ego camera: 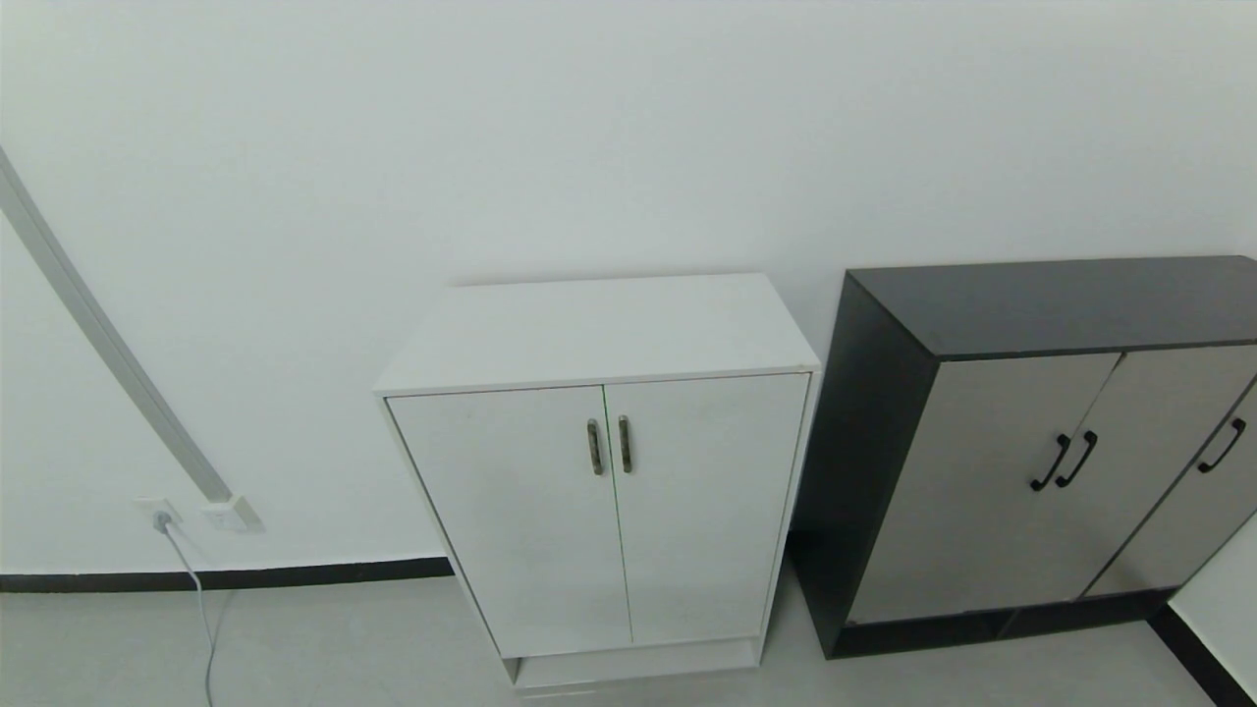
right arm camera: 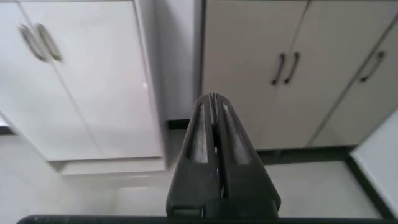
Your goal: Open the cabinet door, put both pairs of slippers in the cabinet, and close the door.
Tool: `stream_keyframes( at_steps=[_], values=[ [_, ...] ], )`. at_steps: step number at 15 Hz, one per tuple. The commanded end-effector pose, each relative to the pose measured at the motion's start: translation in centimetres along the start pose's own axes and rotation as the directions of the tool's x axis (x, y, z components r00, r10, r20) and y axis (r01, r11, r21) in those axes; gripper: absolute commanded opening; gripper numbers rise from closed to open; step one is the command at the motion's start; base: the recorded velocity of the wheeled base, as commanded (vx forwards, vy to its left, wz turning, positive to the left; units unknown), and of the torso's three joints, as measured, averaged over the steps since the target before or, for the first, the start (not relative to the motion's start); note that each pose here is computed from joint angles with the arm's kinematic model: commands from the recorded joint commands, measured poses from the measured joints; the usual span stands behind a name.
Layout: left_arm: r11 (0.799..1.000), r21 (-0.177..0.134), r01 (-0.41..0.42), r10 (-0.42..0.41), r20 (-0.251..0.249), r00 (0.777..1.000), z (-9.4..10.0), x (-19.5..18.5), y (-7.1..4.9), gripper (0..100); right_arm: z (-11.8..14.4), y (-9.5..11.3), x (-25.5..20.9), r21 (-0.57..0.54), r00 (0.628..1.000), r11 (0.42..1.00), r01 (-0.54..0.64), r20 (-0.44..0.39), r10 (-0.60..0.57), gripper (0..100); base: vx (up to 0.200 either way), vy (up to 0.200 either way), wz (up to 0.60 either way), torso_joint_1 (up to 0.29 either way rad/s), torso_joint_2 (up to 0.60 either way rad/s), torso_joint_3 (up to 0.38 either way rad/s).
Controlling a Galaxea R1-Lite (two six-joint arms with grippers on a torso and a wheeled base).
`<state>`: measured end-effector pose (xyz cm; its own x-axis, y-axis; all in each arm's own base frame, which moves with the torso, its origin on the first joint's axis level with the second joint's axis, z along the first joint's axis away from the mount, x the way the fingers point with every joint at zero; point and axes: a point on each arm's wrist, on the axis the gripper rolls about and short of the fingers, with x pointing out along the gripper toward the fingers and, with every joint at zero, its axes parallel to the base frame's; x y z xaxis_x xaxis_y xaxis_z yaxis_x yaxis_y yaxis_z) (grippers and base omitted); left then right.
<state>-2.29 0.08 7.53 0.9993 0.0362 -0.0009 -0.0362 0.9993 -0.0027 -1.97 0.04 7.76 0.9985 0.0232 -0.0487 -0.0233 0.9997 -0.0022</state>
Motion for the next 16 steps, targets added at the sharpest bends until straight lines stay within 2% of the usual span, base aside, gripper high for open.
stream_keyframes(
  at_steps=[1, 6, 9, 12, 16],
  values=[
    [1.0, 0.0, -0.001, 0.001, -0.001, 1.0, 0.0, 0.01, 0.0, 0, -0.1, -0.04, 0.16, 0.021, 0.999, 0.999, -0.027, -0.019, 0.027, 0, 0.0, 0.0, 0.0, 0.0, 0.0, 0.0],
    [1.0, 0.0, -0.001, 0.001, -0.001, 1.0, 0.0, 0.01, 0.0, 0, -0.01, -0.13, 0.42, 0.016, 0.996, 0.998, -0.068, -0.051, 0.069, 0, 0.0, 0.0, 0.0, 0.0, 0.0, 0.0],
    [1.0, 0.001, -0.001, 0.001, -0.001, 1.0, 0.0, 0.01, 0.0, 0, -0.1, 0.01, 0.16, 0.017, 1.0, 1.0, 0.025, -0.019, -0.025, 0, 0.0, 0.0, 0.0, 0.0, 0.0, 0.0],
    [1.0, 0.0, -0.001, 0.001, -0.001, 1.0, 0.0, 0.01, 0.0, 0, -0.22, 0.02, -0.31, 0.009, 0.999, 1.0, 0.011, 0.047, -0.011, 0, 0.0, 0.0, 0.0, 0.0, 0.0, 0.0],
    [1.0, 0.003, -0.001, 0.001, -0.001, 1.0, 0.0, 0.01, 0.0, 0, -0.19, -0.05, -0.29, 0.073, 0.998, 0.997, 0.036, 0.05, -0.04, 0, 0.0, 0.0, 0.0, 0.0, 0.0, 0.0]
  ],
)
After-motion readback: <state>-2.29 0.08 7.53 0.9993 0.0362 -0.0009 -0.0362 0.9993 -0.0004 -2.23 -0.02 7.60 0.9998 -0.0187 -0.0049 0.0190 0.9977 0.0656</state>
